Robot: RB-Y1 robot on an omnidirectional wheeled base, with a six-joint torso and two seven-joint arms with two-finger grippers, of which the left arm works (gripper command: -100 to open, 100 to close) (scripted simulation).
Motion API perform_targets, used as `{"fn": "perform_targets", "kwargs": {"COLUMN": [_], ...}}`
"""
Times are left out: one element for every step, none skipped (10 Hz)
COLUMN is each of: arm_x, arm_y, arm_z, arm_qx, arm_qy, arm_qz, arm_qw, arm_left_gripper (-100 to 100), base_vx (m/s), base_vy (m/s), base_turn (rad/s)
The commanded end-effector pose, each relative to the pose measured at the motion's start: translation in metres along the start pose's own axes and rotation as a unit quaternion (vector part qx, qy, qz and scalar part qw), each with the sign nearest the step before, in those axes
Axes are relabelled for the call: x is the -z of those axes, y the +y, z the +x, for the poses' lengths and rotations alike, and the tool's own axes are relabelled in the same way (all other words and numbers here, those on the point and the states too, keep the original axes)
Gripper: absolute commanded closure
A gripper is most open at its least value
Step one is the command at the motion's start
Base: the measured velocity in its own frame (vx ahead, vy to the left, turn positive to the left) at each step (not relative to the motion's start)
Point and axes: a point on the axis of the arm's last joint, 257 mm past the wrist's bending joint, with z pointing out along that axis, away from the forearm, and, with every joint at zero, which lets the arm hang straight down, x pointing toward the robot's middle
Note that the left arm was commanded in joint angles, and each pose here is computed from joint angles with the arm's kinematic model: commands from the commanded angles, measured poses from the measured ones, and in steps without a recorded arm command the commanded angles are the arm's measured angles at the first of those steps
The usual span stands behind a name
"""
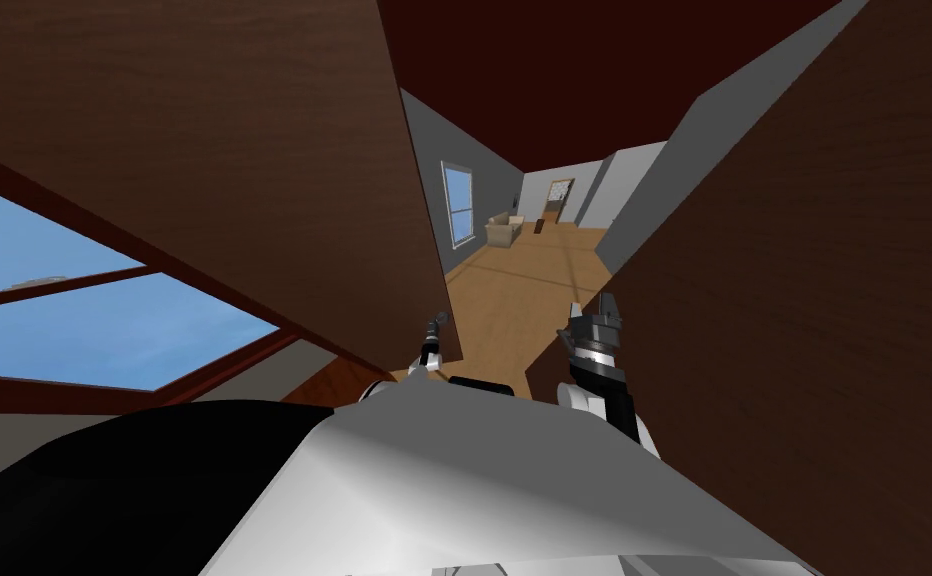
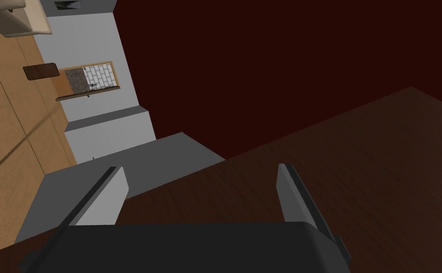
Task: Push the door open
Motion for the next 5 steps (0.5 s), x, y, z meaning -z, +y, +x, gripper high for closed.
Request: {"fn": "perform_targets", "kwargs": {"arm_x": [-0.0055, -0.0057, -0.0058, -0.0058, -0.004], "arm_y": [-0.0099, -0.0106, -0.0111, -0.0111, -0.0075], "arm_z": [-0.0186, -0.0234, -0.0279, -0.0279, -0.0282], "arm_qx": [-0.007, -0.008, -0.008, -0.008, -0.009], "arm_qy": [-0.02, -0.028, -0.037, -0.037, -0.037], "arm_qz": [0.013, 0.014, 0.015, 0.015, 0.01], "arm_qw": [0.9997, 0.9995, 0.9992, 0.9992, 0.9992], "arm_left_gripper": [100, 100, 100, 100, 100], "base_vx": [0.198, 0.241, 0.221, 0.123, 0.041], "base_vy": [0.012, 0.007, -0.029, -0.021, 0.004], "base_turn": [0.059, 0.084, 0.078, 0.028, -0.006]}}
